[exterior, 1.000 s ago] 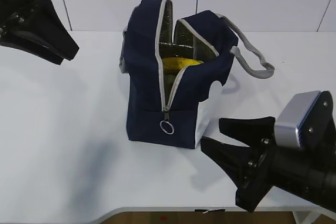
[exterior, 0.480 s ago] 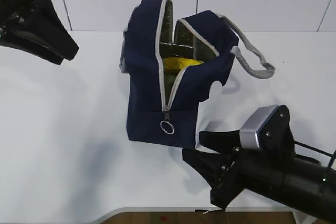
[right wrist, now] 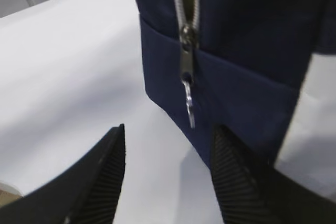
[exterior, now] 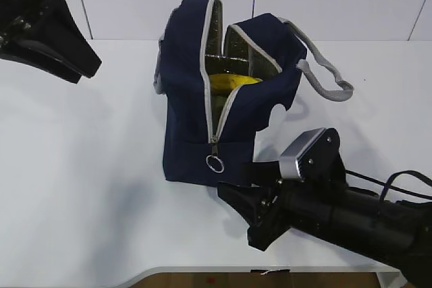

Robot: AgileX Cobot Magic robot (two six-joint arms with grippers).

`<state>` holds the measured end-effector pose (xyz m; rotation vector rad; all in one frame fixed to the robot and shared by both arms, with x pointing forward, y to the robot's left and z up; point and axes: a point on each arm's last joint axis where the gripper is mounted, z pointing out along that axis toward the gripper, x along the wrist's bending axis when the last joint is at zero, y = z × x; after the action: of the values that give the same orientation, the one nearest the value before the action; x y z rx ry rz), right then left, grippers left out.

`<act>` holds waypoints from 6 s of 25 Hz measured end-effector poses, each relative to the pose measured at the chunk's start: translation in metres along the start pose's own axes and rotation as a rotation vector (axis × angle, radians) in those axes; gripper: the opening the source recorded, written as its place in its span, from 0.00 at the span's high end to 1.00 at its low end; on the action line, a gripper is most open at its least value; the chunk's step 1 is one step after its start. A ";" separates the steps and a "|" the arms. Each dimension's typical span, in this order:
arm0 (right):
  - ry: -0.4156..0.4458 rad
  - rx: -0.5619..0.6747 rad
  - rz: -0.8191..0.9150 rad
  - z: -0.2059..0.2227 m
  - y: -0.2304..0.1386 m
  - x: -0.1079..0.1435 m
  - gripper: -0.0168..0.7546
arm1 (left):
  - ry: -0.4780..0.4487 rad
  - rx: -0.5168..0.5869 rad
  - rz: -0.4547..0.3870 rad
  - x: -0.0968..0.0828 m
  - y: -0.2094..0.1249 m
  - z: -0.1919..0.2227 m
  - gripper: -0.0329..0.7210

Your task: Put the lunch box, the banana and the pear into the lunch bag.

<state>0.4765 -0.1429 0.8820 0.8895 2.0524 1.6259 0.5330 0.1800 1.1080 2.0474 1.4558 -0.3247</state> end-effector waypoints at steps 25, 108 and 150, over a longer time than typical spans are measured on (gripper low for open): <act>0.039 0.017 -0.007 0.038 0.005 -0.011 0.44 | 0.001 0.000 0.001 0.000 0.000 0.000 0.64; -0.001 0.030 0.036 0.038 0.005 -0.015 0.96 | -0.057 -0.014 -0.033 -0.005 0.001 0.000 0.64; -0.026 0.042 -0.075 -0.020 0.131 0.003 0.97 | -0.035 -0.008 -0.025 -0.003 0.001 0.000 0.64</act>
<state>0.4935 -0.1375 1.0135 0.8325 2.0831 1.5296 0.5326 0.1773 1.1099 2.0083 1.4605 -0.3623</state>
